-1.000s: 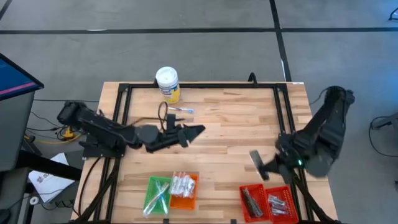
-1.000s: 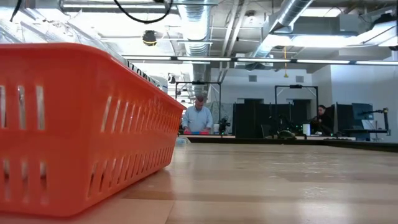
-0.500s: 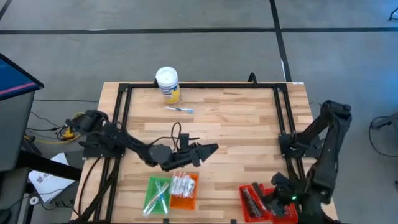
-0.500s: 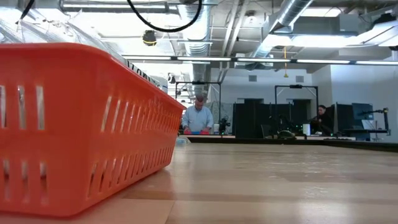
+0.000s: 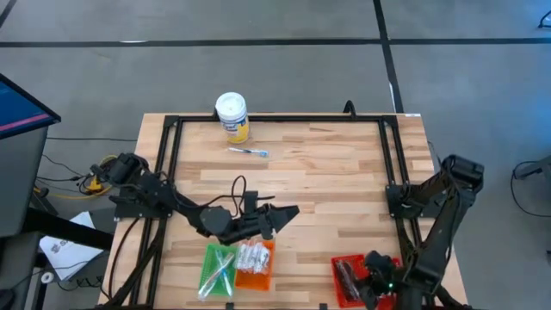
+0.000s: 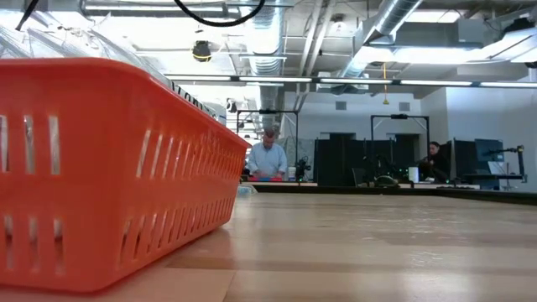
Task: Pick & Place Travel size toiletries
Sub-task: Put the black comb into the left red basket
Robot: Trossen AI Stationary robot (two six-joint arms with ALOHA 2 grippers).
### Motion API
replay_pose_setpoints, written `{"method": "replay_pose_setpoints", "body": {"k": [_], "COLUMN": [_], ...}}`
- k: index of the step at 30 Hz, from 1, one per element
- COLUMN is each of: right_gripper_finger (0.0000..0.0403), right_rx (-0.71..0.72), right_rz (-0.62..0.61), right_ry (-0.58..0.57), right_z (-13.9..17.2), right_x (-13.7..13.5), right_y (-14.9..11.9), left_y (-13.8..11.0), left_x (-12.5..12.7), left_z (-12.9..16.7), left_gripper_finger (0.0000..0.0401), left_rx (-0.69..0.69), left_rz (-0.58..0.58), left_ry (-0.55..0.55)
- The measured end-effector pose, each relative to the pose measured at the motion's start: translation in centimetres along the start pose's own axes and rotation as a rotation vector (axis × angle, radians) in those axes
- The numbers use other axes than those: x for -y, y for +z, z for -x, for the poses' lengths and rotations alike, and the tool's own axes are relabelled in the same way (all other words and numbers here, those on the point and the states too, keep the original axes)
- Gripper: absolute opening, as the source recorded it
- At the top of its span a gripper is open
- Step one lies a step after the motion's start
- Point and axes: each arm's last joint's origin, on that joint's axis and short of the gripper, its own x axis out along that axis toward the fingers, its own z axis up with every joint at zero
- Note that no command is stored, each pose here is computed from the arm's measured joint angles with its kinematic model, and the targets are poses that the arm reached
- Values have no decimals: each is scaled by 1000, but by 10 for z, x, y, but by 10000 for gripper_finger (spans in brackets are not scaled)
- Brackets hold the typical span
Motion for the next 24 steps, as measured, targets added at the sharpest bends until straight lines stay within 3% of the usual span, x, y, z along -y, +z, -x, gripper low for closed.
{"method": "replay_pose_setpoints", "body": {"k": [7, 24], "right_gripper_finger": [8, 11], "right_rx": [-72, -109], "right_rz": [39, 58], "right_ry": [-57, -105], "right_z": [-21, -27], "right_x": [-3, -4], "right_y": [2, 14], "left_y": [-4, -4], "left_x": [2, 3], "left_z": [4, 5], "left_gripper_finger": [171, 171], "left_rx": [0, -1], "left_rz": [-18, -17], "left_ry": [4, 4]}}
